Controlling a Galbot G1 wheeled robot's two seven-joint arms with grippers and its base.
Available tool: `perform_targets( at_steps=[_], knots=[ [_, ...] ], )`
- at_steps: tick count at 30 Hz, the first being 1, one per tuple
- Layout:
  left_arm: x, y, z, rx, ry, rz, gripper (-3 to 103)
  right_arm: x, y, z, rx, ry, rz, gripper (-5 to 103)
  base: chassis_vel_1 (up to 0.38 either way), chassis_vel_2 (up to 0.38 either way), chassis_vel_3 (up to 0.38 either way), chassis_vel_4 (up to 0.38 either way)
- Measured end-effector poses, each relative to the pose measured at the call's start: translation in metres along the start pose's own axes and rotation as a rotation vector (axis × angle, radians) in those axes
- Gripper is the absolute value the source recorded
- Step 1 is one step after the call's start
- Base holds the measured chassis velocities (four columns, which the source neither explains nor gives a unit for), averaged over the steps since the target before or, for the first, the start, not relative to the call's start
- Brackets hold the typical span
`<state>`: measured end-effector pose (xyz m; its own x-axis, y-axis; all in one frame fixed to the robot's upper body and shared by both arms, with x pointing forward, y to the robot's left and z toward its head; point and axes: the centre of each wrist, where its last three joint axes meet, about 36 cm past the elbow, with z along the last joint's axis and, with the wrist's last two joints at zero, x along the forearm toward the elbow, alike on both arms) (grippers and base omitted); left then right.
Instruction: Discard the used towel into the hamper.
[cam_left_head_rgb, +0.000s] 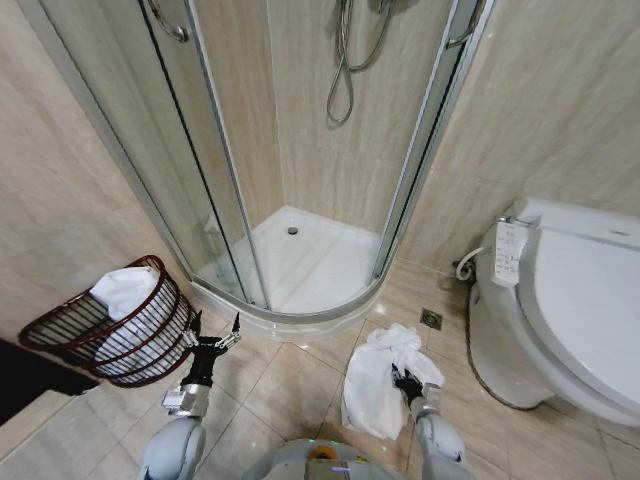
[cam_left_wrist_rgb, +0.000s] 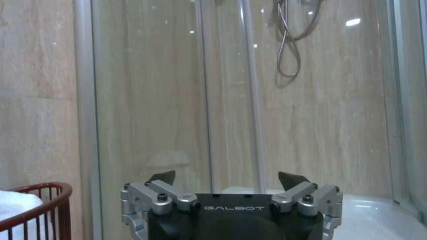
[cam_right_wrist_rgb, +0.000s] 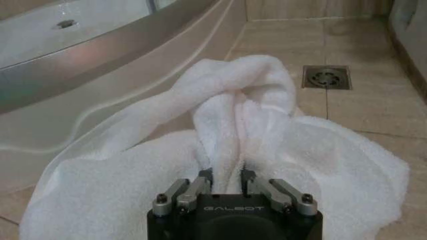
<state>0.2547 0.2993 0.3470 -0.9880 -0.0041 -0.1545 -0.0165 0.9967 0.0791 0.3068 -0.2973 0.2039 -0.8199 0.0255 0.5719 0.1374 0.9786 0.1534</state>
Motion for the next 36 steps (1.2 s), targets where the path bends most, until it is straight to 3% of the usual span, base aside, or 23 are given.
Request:
perform_targets(
  at_steps=[2,5,10,17,20,24,28,36],
  knots=[
    [0.0,-0.002,0.0,0.003,0.0,0.002,100,0.001,-0.001,0.002,0.003,-0.01,0.0,12,0.0,0.0,0.0,0.0],
    [0.0,-0.002,0.0,0.004,-0.001,0.003,100,0.004,-0.002,0.004,0.01,-0.02,-0.004,4,0.0,0.0,0.0,0.0],
    [0.002,-0.003,0.001,0.005,-0.001,0.001,100,0.013,-0.001,-0.004,0.039,-0.073,-0.008,4,0.0,0.0,0.0,0.0],
    [0.006,-0.005,0.003,0.015,-0.004,-0.003,100,0.032,0.004,-0.022,0.14,-0.218,-0.005,4,0.0,0.0,0.0,0.0],
    [0.007,-0.007,0.004,0.022,-0.004,-0.006,100,0.059,0.01,-0.046,0.198,-0.332,-0.017,4,0.0,0.0,0.0,0.0],
    [0.007,-0.007,0.005,0.024,-0.003,-0.007,100,0.074,0.013,-0.061,0.227,-0.394,-0.025,4,0.0,0.0,0.0,0.0],
    [0.008,-0.007,0.006,0.027,-0.009,-0.009,100,0.119,0.024,-0.104,0.291,-0.546,-0.035,4,0.0,0.0,0.0,0.0],
    [0.007,-0.007,0.006,0.042,-0.016,-0.016,100,0.178,0.044,-0.172,0.355,-0.664,-0.021,4,0.0,0.0,0.0,0.0]
  ],
)
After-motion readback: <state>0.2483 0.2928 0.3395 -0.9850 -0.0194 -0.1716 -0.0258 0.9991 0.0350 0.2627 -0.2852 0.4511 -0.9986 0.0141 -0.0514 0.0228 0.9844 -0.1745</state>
